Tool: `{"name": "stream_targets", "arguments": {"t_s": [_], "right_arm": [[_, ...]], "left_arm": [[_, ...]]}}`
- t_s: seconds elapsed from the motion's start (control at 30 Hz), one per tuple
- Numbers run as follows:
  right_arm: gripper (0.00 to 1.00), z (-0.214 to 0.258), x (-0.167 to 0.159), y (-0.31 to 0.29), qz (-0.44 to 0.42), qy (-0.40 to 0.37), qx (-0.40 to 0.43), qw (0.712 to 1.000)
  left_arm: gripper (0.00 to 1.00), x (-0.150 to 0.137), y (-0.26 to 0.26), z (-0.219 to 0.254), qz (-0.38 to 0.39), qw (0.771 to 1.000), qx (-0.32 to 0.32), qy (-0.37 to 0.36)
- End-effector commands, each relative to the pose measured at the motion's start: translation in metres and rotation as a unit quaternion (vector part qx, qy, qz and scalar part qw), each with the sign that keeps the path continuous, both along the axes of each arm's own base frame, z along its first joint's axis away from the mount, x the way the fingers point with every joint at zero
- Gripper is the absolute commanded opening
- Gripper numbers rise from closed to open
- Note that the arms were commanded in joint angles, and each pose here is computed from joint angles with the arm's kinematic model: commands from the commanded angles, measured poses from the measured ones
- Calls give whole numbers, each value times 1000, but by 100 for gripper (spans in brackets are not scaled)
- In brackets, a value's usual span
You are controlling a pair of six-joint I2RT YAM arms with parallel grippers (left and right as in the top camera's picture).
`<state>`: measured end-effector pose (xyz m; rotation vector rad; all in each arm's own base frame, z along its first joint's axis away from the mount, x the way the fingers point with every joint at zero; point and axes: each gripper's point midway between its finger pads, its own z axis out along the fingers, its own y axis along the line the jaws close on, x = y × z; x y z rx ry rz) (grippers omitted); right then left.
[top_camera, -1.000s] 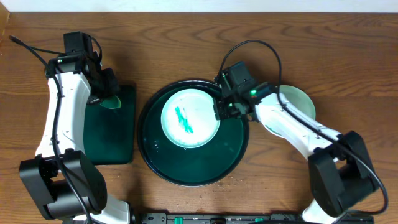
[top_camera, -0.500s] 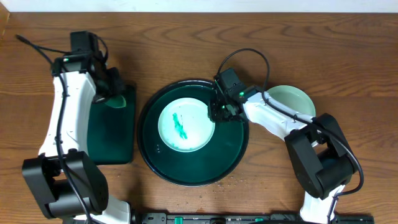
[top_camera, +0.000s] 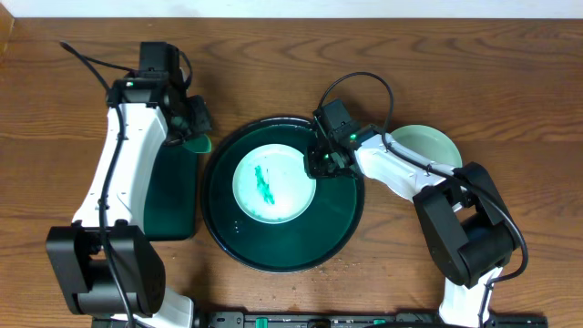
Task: Clean dirty plates on tray and stack at the side
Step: 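Grasp the last white plate rim on the round tray with the right gripper, then scrub the held plate with the green sponge in the left gripper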
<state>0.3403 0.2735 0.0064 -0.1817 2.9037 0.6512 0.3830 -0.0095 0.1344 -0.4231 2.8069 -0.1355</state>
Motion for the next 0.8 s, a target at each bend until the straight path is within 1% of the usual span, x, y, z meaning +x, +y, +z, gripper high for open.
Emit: {"name": "stream_targets", "arguments": {"t_s": [0.0, 0.03, 0.1, 0.23, 0.37, 0.57, 0.67, 0.77], "right_arm": [[15, -4, -1, 10, 9, 13, 15, 1000], [13, -5, -3, 13, 10, 17, 18, 1000], [1, -7, -4, 14, 9, 21, 16, 1000], [1, -8, 0, 10, -7, 21, 8, 1000], [1, -8, 1, 10, -8, 19, 8, 1000], [1, -8, 2, 10, -8, 19, 8, 1000], [1, -7, 2, 10, -8, 17, 9, 1000], [1, -7, 3, 11, -8, 16, 10, 1000]], "left_arm": [[7, -2, -11, -5, -3, 1000, -5, 6], [8, -2, -14, -5, -6, 1000, -5, 7], [7, -4, -19, -7, -13, 1000, -5, 10], [7, -11, -33, -14, -7, 1000, -16, 23], [7, -22, -54, -28, -28, 998, -31, 41], [7, -42, -79, -65, -42, 996, -32, 68], [8, -47, -90, -82, -58, 995, -31, 74], [7, -53, -98, -98, -57, 993, -28, 97]]}}
